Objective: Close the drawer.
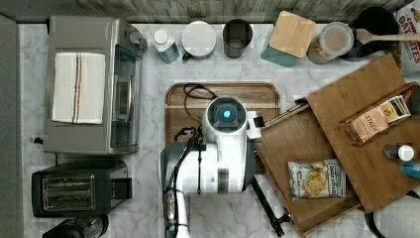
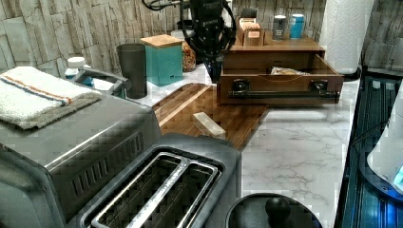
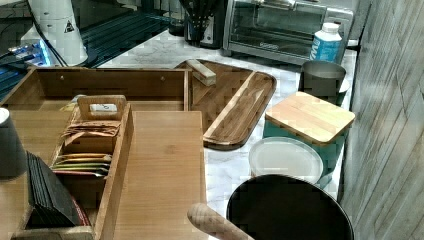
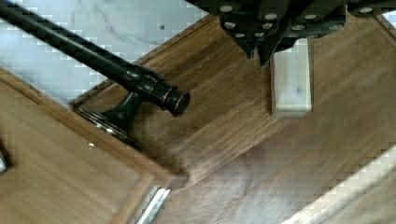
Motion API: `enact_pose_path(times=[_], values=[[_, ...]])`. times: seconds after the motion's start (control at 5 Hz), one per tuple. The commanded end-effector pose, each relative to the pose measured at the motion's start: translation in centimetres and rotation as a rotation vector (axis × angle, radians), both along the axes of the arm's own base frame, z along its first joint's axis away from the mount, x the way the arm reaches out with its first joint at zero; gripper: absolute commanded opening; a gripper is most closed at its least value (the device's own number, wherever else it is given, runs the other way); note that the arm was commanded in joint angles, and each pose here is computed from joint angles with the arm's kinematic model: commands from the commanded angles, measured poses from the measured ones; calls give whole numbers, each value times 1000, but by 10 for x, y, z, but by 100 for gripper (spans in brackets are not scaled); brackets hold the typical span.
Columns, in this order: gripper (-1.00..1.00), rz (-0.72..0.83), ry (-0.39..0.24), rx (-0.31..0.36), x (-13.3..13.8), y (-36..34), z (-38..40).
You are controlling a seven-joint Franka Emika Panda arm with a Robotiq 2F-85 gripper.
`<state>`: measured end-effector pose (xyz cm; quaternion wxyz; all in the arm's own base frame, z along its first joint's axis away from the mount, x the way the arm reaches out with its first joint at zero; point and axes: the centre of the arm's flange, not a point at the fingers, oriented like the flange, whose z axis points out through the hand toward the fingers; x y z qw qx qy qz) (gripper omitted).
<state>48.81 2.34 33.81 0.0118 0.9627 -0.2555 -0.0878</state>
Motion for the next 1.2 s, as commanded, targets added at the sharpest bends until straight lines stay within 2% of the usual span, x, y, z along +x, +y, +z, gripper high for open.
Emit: enact_pose_path(times=[0.2, 0.4, 0.6, 0.8, 1.0, 1.2], values=[[-100, 484, -99, 17, -52, -17, -24], [-100, 527, -86, 69, -71, -29, -52], [-100, 524, -37, 63, -92, -26, -70], [-100, 538, 37, 103, -109, -38, -83], [-100, 559, 21, 59, -130, -46, -71], [-100, 711, -15, 33, -144, -63, -61]])
